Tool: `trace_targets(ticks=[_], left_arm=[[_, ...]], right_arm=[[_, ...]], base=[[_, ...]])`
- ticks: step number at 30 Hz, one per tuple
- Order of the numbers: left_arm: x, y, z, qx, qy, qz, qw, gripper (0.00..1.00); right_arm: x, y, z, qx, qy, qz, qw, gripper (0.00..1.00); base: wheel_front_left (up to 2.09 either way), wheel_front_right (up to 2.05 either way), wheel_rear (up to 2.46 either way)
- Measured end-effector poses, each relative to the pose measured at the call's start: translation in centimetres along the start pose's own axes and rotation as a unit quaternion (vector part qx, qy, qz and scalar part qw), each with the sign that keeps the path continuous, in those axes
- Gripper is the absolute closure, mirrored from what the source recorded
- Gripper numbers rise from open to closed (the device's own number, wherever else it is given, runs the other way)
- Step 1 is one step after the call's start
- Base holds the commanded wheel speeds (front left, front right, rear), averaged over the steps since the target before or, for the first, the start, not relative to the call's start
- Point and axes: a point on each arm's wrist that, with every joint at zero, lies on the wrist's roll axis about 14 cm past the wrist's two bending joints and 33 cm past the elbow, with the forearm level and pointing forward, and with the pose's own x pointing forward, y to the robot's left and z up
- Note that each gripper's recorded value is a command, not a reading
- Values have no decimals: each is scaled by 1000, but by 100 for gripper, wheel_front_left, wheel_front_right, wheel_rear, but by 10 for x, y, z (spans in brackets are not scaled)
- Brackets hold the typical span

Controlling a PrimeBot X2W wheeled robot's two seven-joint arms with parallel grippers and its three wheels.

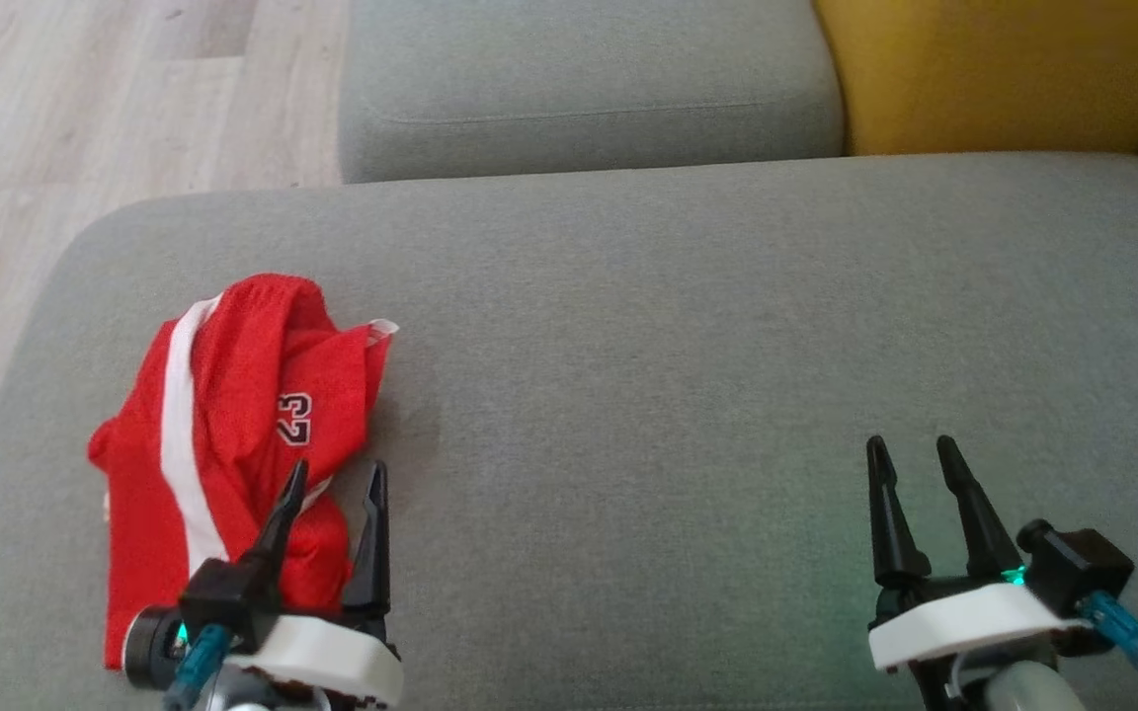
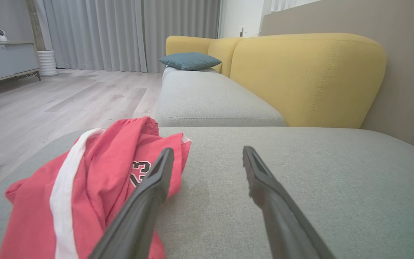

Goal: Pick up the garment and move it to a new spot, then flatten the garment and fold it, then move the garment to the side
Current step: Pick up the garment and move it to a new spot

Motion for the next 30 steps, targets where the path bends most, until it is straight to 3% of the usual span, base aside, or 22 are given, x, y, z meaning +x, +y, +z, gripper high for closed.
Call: trace_targets(ticks=[10, 21, 30], left_arm=[[-23, 40, 4, 5, -6, 73, 997, 0], [-69, 89, 9, 15, -15, 172, 985, 0], [-100, 112, 10, 14, -18, 224, 974, 0]], right_arm=[[15, 49, -11, -3, 19, 78, 997, 0], [21, 120, -29, 5, 49, 186, 981, 0], [15, 147, -41, 9, 71, 227, 971, 0]], base=[[0, 0, 0], [0, 0, 0], [0, 0, 0]])
